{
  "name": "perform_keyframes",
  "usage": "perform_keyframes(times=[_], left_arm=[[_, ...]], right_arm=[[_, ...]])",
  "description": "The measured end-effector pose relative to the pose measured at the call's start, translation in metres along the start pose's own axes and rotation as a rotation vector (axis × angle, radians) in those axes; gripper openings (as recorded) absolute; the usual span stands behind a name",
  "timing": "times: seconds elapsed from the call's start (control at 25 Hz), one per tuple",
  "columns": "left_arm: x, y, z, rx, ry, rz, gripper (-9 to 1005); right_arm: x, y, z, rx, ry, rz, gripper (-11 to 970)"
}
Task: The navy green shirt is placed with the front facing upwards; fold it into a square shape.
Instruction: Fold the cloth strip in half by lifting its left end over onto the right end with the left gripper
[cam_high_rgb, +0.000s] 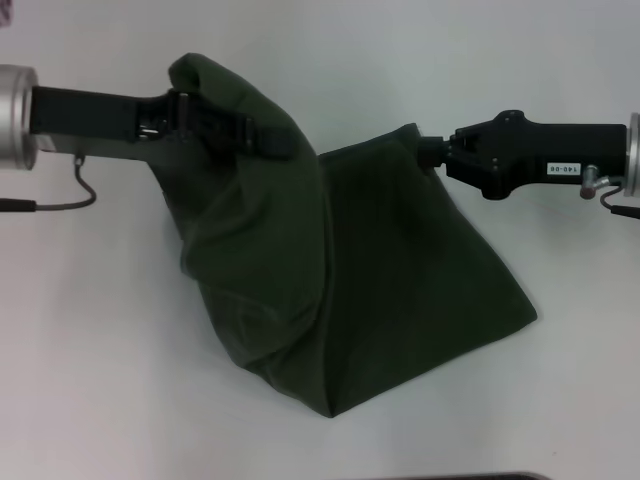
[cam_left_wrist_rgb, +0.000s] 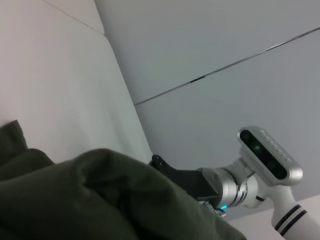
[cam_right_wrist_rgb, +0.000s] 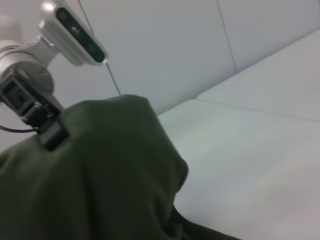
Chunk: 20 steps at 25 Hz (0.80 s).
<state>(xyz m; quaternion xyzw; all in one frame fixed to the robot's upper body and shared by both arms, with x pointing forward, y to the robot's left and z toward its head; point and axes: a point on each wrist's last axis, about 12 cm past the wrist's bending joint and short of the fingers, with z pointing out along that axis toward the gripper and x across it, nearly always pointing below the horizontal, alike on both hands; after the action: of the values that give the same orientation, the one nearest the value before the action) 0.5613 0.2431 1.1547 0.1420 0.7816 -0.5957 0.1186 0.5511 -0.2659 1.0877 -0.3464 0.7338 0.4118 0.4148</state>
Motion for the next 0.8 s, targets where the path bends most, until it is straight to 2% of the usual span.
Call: perform_keyframes(times=[0.2,0.36,0.52,0.8], left_arm=[[0.002,0.003,0.007,0.000,-0.017,-0.003,113],[0.003,0.006,0.024,-0.011,-0.003,0.001,113],[0.004,0.007,0.037,-0.023,0.027,0.002,113],[0.007,0.006,0.044,-0.014,0.049,0.002,114]], right_arm=[[0.011,0.003,-0.011,0.009,-0.004,-0.007,1],[0.016,0.004,-0.022,0.035,-0.009,-0.009,1],[0.019,0.001,-0.037,0.098,-0.005,-0.027,2],[0.020,-0.004,-0.060,0.229,-0.061,-0.096,2]])
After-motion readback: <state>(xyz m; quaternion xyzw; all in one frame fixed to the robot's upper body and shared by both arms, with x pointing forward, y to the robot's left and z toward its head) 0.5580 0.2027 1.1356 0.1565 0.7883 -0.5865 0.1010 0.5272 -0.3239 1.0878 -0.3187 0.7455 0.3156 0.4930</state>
